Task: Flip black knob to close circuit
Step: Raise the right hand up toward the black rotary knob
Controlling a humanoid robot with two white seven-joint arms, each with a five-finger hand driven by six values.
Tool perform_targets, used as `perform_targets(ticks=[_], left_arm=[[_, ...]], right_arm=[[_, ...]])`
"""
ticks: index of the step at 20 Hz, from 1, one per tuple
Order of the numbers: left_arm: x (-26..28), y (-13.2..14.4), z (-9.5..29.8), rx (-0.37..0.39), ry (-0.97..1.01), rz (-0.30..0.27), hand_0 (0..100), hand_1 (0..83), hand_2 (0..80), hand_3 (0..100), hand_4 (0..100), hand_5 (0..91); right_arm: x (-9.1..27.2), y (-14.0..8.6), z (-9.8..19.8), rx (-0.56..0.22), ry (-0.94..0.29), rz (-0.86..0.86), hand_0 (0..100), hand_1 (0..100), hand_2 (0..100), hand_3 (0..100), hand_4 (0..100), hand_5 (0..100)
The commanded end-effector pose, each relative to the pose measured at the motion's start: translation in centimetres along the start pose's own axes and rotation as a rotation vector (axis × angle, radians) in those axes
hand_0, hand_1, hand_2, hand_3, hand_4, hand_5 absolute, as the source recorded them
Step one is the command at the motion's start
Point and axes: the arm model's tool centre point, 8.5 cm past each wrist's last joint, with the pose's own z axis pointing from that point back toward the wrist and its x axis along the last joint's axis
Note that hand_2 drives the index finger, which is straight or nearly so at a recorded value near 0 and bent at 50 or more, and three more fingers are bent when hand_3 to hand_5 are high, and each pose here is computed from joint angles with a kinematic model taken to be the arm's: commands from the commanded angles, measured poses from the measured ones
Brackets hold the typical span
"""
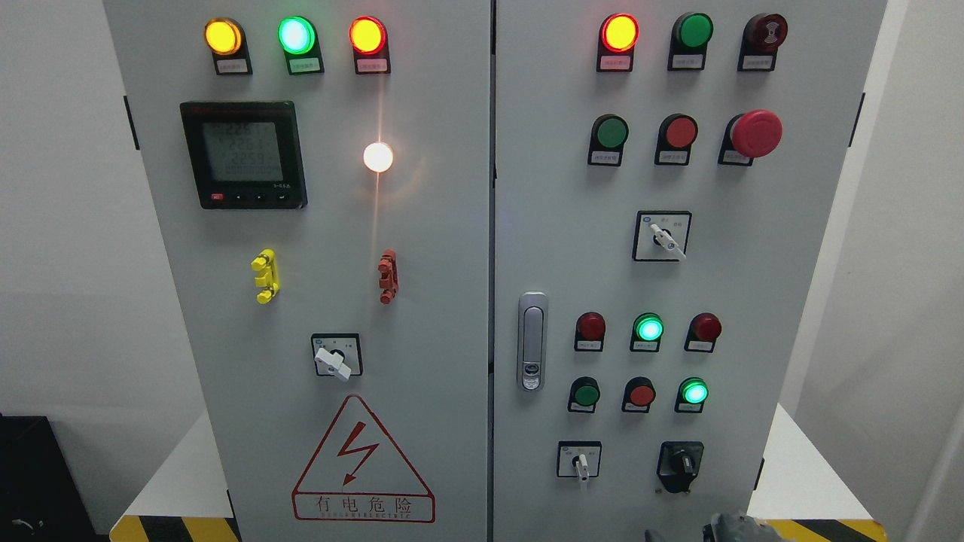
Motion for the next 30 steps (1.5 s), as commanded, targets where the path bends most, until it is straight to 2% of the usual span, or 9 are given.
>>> perform_targets(ticks=[1,6,30], left_arm=[[0.0,0.0,0.0,0.001,0.0,0.0,12,55.6,0.0,0,0,0.0],[0.0,0.0,0.0,0.001,0.0,0.0,12,55.6,0.0,0,0,0.0],[0.0,0.0,0.0,0.001,0.0,0.0,12,55.6,0.0,0,0,0.0]], right_arm=[[0.4,-0.6,-1.5,-0.011,0.011,0.011,0,0,93,100,96,91],[0.5,-1.6,-2.6,-0.031,0.023,0.011,0,0,93,100,96,91],[-1.2,-2.2,-3.7,-0.044,0.081,0.022,0,0,93,100,96,91]])
